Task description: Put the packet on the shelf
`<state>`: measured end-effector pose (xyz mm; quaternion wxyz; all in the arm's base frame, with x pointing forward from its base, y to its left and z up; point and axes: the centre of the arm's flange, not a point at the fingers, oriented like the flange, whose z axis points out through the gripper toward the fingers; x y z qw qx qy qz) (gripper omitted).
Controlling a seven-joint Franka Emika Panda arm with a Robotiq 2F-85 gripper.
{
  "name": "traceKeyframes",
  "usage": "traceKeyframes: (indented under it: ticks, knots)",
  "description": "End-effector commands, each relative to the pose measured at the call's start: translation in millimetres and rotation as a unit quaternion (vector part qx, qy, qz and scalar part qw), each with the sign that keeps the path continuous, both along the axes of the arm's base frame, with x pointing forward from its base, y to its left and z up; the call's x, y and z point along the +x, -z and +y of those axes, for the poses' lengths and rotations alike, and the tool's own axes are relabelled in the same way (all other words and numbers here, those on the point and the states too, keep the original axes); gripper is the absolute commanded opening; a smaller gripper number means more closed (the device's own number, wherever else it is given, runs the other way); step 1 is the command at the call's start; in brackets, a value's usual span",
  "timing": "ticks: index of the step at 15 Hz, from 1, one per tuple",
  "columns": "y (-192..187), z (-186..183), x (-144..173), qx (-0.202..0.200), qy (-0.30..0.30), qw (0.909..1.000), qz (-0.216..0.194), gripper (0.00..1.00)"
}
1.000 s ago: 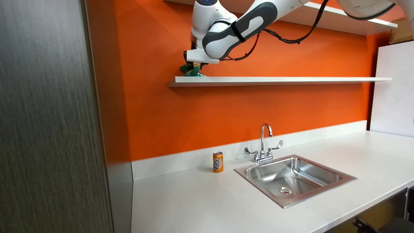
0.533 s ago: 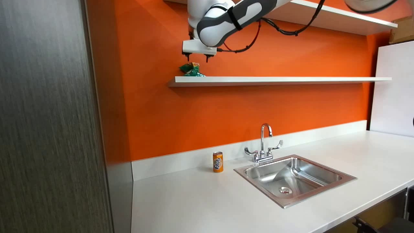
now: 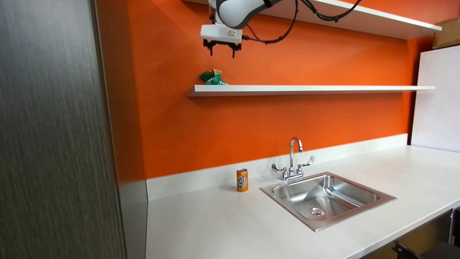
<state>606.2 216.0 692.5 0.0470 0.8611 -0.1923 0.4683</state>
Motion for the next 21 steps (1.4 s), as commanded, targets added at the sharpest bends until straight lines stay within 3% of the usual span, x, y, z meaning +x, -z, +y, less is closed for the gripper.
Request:
traceKeyframes:
  ticks: [1, 7, 13, 17, 21]
  knots:
    - [0.0, -3.8, -57.3, 0.024, 0.02, 0.9989, 0.036, 1.0]
    - [26.9, -14.9, -138.4, 0.053, 0.058, 0.9892, 0.123, 1.0]
    - [85.5, -33.8, -197.0, 0.055, 0.072, 0.9698, 0.226, 1.0]
    - [144.3, -46.3, -214.8, 0.063, -0.005, 0.9572, 0.282, 1.0]
    - [200.4, -60.1, -220.4, 0.054, -0.106, 0.9504, 0.287, 1.0]
